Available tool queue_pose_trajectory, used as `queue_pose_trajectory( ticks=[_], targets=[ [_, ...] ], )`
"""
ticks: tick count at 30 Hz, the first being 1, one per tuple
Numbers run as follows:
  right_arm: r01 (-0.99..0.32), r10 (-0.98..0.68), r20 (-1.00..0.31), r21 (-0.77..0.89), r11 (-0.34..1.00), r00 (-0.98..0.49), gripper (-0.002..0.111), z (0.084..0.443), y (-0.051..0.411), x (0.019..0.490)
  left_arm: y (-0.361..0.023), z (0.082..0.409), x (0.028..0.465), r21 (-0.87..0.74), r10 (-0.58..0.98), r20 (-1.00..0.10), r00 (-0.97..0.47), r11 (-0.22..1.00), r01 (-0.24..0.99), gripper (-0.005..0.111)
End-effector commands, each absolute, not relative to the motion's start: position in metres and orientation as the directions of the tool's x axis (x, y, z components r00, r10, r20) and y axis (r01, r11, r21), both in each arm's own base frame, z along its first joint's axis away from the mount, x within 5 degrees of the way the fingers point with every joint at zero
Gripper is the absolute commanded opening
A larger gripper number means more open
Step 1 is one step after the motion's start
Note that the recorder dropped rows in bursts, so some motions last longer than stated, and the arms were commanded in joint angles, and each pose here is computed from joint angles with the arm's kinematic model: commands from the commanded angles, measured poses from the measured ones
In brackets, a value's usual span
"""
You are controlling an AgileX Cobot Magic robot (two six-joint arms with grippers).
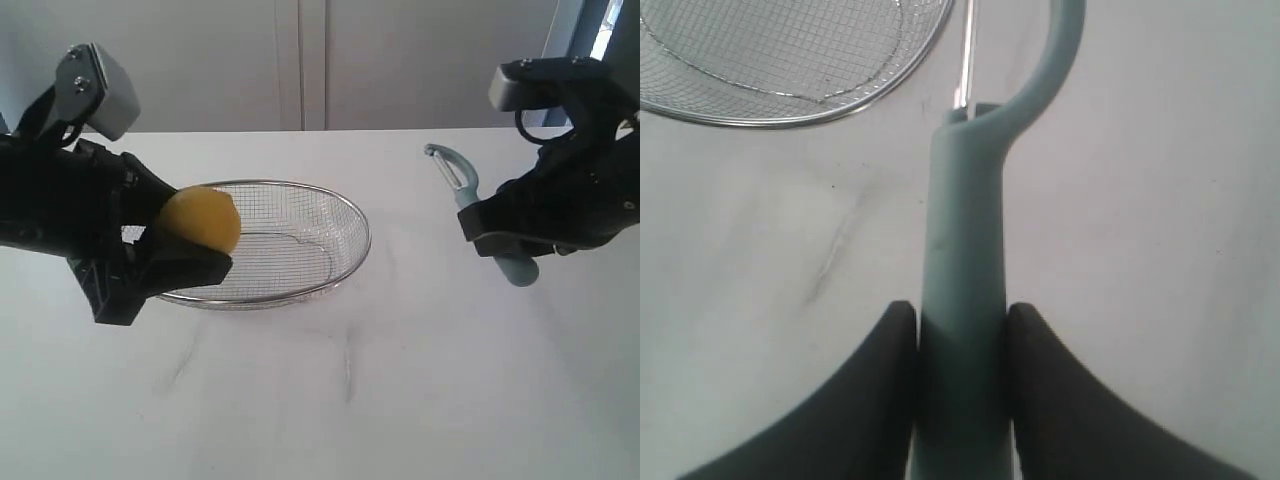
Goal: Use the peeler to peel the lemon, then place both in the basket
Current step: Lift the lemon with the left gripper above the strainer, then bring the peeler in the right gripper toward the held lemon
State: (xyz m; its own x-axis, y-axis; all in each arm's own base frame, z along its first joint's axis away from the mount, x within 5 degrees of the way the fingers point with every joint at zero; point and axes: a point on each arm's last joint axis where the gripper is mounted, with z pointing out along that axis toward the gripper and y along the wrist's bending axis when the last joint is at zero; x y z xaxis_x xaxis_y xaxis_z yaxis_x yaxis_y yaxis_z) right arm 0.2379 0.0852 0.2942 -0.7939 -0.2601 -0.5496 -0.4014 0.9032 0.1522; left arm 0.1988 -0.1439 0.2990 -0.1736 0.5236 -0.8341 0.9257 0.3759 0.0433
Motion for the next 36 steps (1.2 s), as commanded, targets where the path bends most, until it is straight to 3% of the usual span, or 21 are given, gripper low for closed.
queue_pose_trajectory(
  ticks=[1,8,17,29,36],
  targets=[
    [-0.42,-0.25,-0.579,0.178,0.89,-0.776,0.0,0.289,0.088,0.237,-0.142,0.298,0.207,0.003,0.477,-0.856,-0.199,0.39,0.921,0.0],
    [-0.444,-0.25,-0.574,0.227,0.867,-0.78,0.0,0.281,0.095,0.241,-0.118,0.313,0.216,-0.041,0.308,-0.939,-0.153,0.342,0.939,0.0],
    [-0.529,-0.295,-0.566,0.307,0.791,-0.77,0.0,0.274,0.12,0.259,-0.113,0.301,0.217,0.016,0.369,-0.921,-0.127,0.361,0.932,0.0],
    [-0.703,-0.476,-0.543,0.357,0.614,-0.692,0.0,0.247,0.205,0.264,-0.111,0.291,0.217,0.088,0.398,-0.915,-0.069,0.363,0.927,0.0],
    [-0.724,-0.463,-0.576,0.391,0.568,-0.674,0.0,0.258,0.227,0.263,-0.111,0.291,0.217,0.088,0.398,-0.915,-0.069,0.363,0.927,0.0]
  ],
)
